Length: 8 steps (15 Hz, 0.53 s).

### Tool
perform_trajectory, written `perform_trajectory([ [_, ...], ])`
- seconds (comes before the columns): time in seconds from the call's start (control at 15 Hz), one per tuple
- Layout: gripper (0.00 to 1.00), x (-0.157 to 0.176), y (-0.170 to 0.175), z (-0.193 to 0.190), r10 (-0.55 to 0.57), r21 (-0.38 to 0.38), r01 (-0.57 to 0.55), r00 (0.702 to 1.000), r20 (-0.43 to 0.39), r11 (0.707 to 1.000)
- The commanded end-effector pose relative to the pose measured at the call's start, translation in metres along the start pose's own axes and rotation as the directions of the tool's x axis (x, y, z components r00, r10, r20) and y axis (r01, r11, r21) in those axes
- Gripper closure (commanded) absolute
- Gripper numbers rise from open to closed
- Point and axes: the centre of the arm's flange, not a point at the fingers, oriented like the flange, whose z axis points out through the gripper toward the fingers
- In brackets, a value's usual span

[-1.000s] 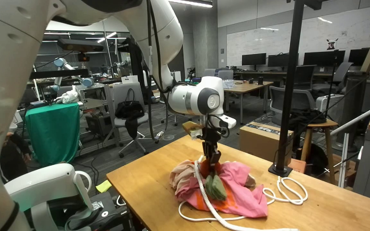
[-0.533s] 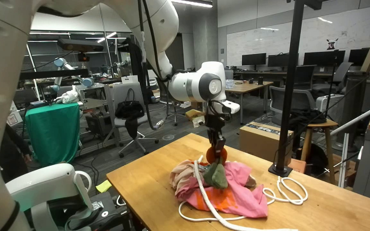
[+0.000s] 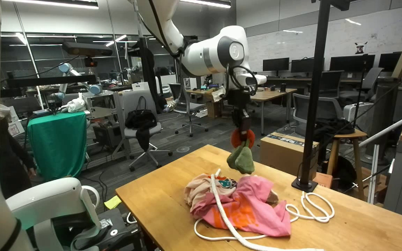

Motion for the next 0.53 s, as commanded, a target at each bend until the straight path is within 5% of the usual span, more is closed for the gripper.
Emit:
perform_trajectory([
  [0.0, 0.92, 0.009, 0.002, -0.031, 0.029, -0.007, -0.030, 0.999, -0.021, 1.000],
  [0.47, 0.92, 0.047, 0.023, -0.037, 0.034, -0.021, -0.035, 0.998, -0.051, 0.999],
])
